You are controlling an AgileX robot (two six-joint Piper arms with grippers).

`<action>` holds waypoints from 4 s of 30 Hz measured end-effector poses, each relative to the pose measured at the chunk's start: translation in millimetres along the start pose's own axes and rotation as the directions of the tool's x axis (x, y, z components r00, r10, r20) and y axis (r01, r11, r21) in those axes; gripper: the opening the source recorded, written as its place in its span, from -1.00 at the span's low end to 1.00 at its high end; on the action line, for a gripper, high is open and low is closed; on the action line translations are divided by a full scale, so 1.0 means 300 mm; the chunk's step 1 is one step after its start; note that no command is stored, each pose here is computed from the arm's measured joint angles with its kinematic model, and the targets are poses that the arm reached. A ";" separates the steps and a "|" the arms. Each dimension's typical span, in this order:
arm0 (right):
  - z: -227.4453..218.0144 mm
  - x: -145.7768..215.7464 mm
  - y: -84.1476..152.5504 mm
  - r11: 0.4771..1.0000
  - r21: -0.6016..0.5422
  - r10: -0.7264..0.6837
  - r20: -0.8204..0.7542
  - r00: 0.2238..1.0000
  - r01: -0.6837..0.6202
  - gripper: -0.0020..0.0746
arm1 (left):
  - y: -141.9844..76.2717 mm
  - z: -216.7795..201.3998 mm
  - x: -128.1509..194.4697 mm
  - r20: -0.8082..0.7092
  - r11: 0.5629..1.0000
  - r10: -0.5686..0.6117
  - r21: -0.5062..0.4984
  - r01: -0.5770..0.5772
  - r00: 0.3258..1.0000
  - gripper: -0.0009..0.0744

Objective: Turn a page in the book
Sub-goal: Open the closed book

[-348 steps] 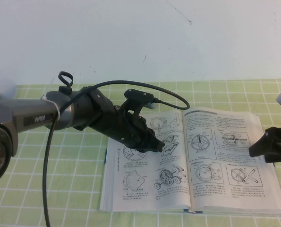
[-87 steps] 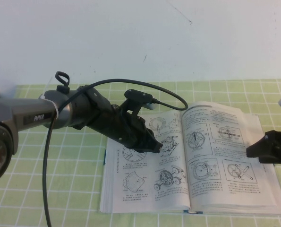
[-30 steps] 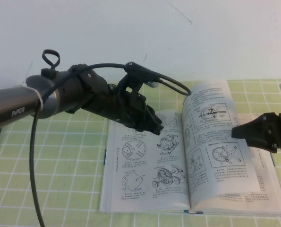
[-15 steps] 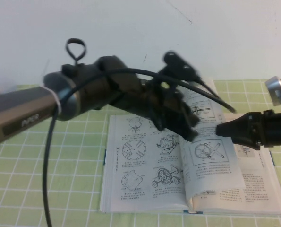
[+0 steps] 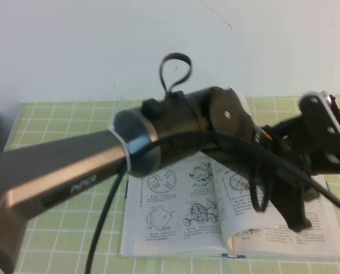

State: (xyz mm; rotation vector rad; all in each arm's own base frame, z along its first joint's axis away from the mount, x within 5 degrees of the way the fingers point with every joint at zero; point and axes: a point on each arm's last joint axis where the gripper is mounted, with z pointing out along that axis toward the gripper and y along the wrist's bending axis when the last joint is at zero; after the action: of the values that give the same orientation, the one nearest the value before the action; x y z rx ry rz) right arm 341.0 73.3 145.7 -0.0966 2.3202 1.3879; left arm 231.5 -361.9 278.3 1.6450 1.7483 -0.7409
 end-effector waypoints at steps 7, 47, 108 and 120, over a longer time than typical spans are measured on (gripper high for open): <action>0.000 0.000 -0.001 1.000 0.004 -0.012 0.001 1.000 0.012 -0.15 | -0.157 0.074 -0.001 -0.241 0.979 0.169 -0.071 -0.192 0.956 -0.99; -0.068 -0.009 -0.061 0.992 0.080 -0.096 -0.006 0.995 0.097 -0.18 | -0.081 0.343 0.191 -0.419 0.964 0.131 -0.158 -0.214 0.898 -0.99; -0.038 0.039 -0.233 0.980 0.190 0.072 -0.041 0.997 -0.063 -0.95 | 0.076 0.160 0.228 -0.522 0.811 -0.390 -0.585 0.014 0.758 -0.99; -0.130 -0.028 -0.052 0.970 0.201 -0.134 -0.017 0.991 0.135 -0.95 | 0.274 0.075 0.324 -0.351 0.754 -0.613 -0.528 0.391 0.708 -0.99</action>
State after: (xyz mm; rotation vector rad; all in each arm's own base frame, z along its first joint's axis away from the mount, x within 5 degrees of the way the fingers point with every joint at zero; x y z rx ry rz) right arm 340.1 30.9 152.0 -0.1909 2.3947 1.0817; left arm 311.6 -310.0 191.0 1.0937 2.5986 -0.1015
